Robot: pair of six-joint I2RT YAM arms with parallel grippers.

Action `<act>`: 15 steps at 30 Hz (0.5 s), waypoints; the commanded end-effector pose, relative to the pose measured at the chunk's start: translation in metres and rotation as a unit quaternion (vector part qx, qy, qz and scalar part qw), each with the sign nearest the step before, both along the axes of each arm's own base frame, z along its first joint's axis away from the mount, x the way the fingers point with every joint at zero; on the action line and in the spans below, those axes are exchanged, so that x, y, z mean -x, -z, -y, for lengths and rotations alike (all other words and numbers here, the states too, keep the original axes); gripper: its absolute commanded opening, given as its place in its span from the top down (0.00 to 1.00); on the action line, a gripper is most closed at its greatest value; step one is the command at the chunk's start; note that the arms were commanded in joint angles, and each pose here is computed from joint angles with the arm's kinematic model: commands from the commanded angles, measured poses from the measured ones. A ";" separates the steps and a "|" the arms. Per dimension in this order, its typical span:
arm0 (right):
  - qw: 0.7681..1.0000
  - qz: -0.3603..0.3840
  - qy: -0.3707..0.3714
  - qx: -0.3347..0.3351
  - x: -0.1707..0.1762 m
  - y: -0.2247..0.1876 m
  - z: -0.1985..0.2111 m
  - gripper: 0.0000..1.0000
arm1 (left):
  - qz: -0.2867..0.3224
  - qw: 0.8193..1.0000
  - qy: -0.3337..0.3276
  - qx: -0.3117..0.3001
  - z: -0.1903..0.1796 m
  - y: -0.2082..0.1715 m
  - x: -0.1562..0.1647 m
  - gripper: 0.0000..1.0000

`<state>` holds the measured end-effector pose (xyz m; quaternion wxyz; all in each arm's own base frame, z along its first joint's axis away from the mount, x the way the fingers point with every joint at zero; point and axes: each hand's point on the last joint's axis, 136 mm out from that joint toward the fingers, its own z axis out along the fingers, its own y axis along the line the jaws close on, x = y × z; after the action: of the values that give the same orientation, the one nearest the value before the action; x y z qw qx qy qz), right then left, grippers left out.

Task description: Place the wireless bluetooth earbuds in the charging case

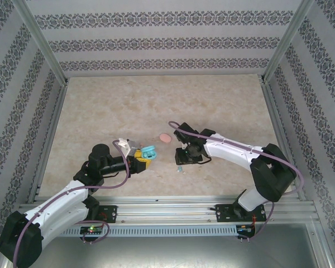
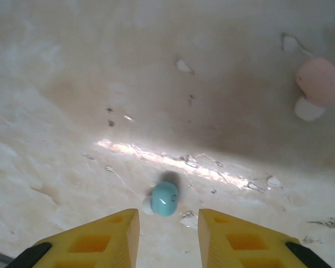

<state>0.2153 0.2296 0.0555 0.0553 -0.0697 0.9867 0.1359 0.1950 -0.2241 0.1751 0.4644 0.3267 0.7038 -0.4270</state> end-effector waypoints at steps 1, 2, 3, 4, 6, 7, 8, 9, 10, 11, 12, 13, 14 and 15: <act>0.999 -0.019 0.045 -0.020 0.005 0.008 0.004 0.67 | 0.011 1.000 0.007 0.013 0.003 -0.011 0.003 1.00; 0.998 -0.022 0.046 -0.022 0.007 0.010 0.004 0.67 | 0.011 1.000 0.007 0.013 0.004 -0.012 0.003 1.00; 0.998 -0.024 0.048 -0.026 0.008 0.012 0.004 0.67 | 0.011 1.000 0.008 0.013 0.004 -0.011 0.003 1.00; 0.998 -0.026 0.049 -0.028 0.009 0.015 0.004 0.67 | 0.011 1.000 0.008 0.013 0.004 -0.011 0.003 1.00; 0.998 -0.028 0.049 -0.033 0.010 0.019 0.002 0.67 | 0.010 1.000 0.008 0.013 0.004 -0.010 0.003 1.00; 0.998 -0.028 0.050 -0.036 0.009 0.021 0.002 0.67 | 0.011 1.000 0.009 0.013 0.004 -0.011 0.003 1.00; 0.998 -0.028 0.049 -0.036 0.010 0.022 0.001 0.67 | 0.012 1.000 0.009 0.014 0.004 -0.011 0.003 1.00; 0.998 -0.029 0.050 -0.037 0.009 0.024 0.001 0.67 | 0.012 1.000 0.009 0.014 0.004 -0.012 0.003 1.00; 0.998 -0.030 0.049 -0.037 0.010 0.025 0.000 0.67 | 0.012 1.000 0.009 0.014 0.004 -0.012 0.003 1.00; 0.998 -0.030 0.048 -0.037 0.009 0.026 0.000 0.67 | 0.011 1.000 0.009 0.013 0.004 -0.011 0.004 1.00; 0.998 -0.030 0.048 -0.036 0.009 0.027 0.000 0.67 | 0.011 1.000 0.010 0.014 0.004 -0.011 0.004 1.00; 0.998 -0.031 0.047 -0.034 0.009 0.028 0.001 0.67 | 0.011 1.000 0.009 0.014 0.004 -0.011 0.004 1.00; 0.998 -0.031 0.046 -0.035 0.009 0.028 0.001 0.67 | 0.011 1.000 0.009 0.014 0.004 -0.011 0.004 1.00; 0.998 -0.031 0.044 -0.035 0.010 0.029 0.000 0.67 | 0.010 1.000 0.010 0.014 0.005 -0.011 0.004 1.00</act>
<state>0.2071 0.2289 0.0326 0.0395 -0.0236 0.9850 0.1663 0.1946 -0.2244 0.1751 0.4641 0.3272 0.7035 -0.4273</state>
